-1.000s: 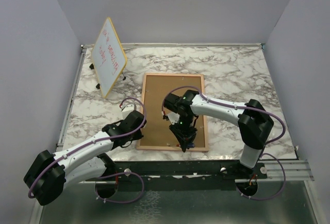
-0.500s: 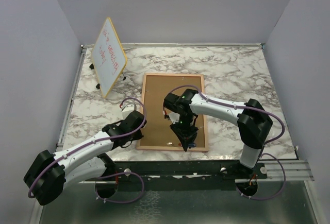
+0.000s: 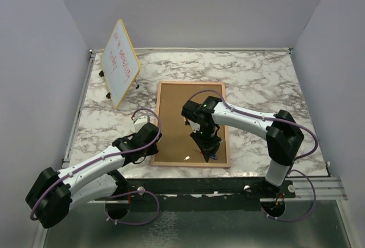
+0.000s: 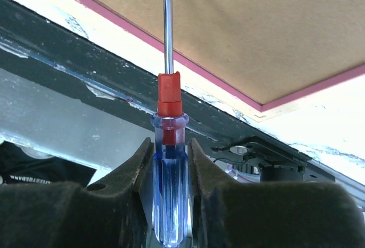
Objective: Take the photo out of the frame
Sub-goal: Release the photo frame item from the photo frame, then adjust the screwdriver.
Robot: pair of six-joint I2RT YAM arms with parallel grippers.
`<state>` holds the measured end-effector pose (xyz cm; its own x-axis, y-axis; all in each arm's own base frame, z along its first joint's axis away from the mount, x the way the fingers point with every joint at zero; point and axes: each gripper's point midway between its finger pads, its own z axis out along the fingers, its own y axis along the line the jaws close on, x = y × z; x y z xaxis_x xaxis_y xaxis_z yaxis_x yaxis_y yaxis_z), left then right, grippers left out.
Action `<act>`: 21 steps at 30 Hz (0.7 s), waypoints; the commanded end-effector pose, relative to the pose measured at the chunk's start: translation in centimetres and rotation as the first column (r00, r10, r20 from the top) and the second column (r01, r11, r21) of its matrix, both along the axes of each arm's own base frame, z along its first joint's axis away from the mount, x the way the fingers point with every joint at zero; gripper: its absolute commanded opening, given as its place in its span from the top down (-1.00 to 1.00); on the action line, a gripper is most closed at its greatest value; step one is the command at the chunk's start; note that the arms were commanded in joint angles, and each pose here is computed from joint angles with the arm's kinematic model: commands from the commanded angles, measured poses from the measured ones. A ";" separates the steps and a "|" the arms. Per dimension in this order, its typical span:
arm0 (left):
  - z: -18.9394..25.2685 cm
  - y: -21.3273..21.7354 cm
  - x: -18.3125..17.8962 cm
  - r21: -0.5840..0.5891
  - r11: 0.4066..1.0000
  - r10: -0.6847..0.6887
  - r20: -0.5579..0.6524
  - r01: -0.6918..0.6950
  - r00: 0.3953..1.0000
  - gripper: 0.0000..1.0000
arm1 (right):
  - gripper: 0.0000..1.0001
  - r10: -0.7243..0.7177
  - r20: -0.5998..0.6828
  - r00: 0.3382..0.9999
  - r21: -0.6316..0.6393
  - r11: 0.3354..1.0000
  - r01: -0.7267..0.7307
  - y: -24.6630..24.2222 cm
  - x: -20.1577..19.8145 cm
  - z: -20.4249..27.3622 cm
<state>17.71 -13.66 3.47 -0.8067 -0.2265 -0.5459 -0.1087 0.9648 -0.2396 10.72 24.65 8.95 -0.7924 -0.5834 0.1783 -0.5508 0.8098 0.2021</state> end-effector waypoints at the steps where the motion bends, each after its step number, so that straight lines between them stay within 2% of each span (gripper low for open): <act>1: 1.4 0.4 0.8 -0.005 0.998 0.064 0.039 -0.064 0.997 0.17 | 0.99 -0.055 0.107 0.993 0.022 0.998 0.053 0.0 1.3 1.4; 3: 2.0 0.5 1.0 -0.004 0.997 0.080 0.042 -0.080 0.996 -0.10 | 0.99 -0.079 0.121 0.989 0.075 0.995 0.070 0.8 1.4 2.0; 6: 3.8 0.2 1.5 -0.018 0.997 0.075 0.068 -0.074 0.995 -0.33 | 0.99 -0.109 0.140 0.984 0.181 0.980 0.082 2.0 1.5 3.1; 8: 5.3 0.0 1.8 -0.029 0.998 0.060 0.094 -0.058 0.994 -0.63 | 0.99 -0.121 0.152 0.981 0.246 0.966 0.081 2.7 1.5 3.5; 10: 7.3 -1.0 2.1 -0.052 0.999 -0.006 0.131 0.013 0.991 -0.77 | 0.98 -0.118 0.151 0.981 0.323 0.944 0.063 3.4 1.2 4.2; 12: 9.9 -2.6 2.4 -0.073 0.985 -0.139 0.193 0.156 0.971 -0.85 | 0.99 -0.106 0.155 0.982 0.434 0.900 0.029 4.5 0.8 5.3; 16: 16.3 -5.8 1.6 -0.072 0.881 -0.421 0.334 0.468 0.843 -0.97 | 0.99 -0.110 0.168 0.980 0.583 0.813 -0.009 5.9 0.2 7.2; 18: 19.6 -7.8 0.1 -0.073 0.766 -0.559 0.415 0.638 0.718 -0.98 | 0.99 -0.105 0.154 0.982 0.634 0.774 -0.017 6.3 -0.3 8.2; 21: 22.4 -8.7 -1.0 -0.040 0.668 -0.647 0.462 0.743 0.606 -0.98 | 0.99 -0.083 0.158 0.984 0.729 0.682 -0.060 6.9 -1.3 10.0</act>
